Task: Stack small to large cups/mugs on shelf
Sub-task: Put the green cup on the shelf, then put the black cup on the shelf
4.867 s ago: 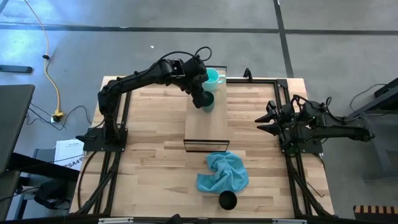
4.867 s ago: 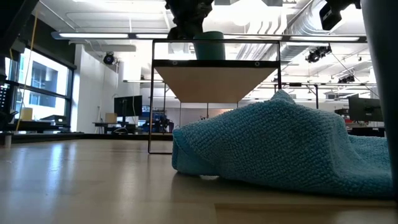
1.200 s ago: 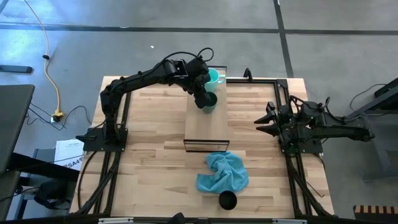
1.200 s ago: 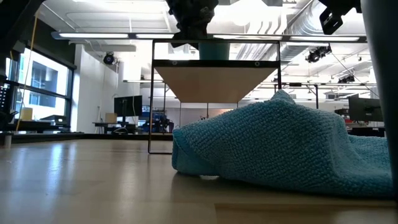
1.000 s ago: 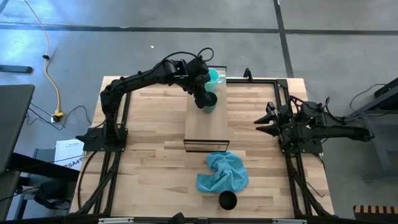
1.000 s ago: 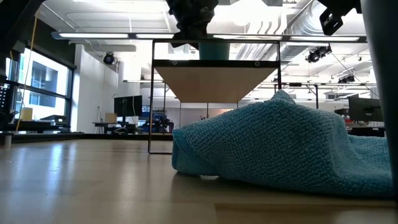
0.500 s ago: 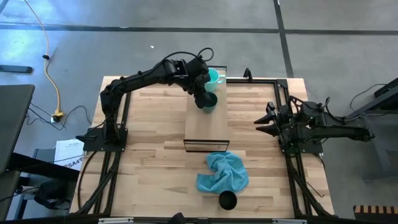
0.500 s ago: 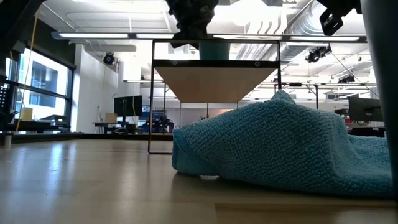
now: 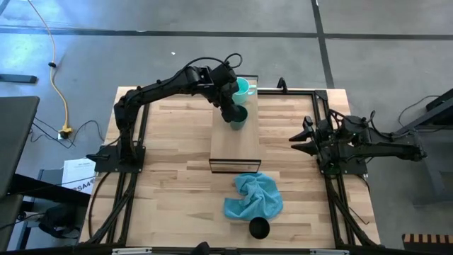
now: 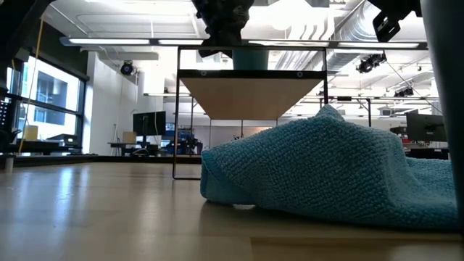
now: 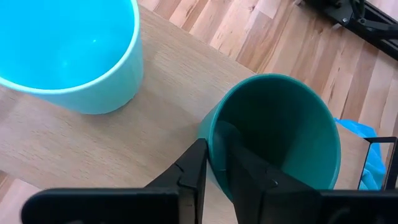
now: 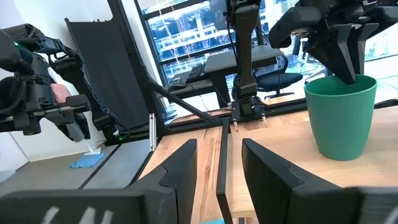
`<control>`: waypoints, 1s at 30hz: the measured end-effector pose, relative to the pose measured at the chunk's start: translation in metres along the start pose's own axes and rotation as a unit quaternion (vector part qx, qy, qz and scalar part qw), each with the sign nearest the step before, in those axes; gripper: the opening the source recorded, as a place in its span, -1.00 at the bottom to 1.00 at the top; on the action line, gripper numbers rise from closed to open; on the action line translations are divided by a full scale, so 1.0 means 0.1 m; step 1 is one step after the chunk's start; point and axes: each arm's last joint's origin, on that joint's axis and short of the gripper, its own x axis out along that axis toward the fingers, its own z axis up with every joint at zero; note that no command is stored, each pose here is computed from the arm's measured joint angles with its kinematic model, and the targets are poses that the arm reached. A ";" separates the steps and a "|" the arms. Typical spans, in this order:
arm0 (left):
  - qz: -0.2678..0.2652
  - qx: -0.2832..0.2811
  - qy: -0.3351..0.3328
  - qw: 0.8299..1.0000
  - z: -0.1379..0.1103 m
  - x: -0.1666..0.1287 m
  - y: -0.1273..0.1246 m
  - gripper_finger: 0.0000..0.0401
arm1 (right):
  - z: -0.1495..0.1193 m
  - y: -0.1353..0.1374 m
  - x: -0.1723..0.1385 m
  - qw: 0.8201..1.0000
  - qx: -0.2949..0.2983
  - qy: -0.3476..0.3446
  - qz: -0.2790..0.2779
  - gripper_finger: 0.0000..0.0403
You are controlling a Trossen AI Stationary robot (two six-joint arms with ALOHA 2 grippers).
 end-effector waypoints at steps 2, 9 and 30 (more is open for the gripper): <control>0.000 0.000 0.000 1.000 0.00 0.00 0.00 -0.69 | 0.00 0.00 0.00 1.000 0.000 0.000 0.000 -0.41; 0.006 0.000 -0.002 1.000 0.00 0.00 0.00 -0.38 | 0.00 0.00 0.00 1.000 0.000 0.001 0.000 -0.41; 0.007 0.000 -0.003 1.000 0.00 0.00 0.00 -0.18 | 0.00 0.00 0.00 1.000 0.002 0.000 0.000 -0.41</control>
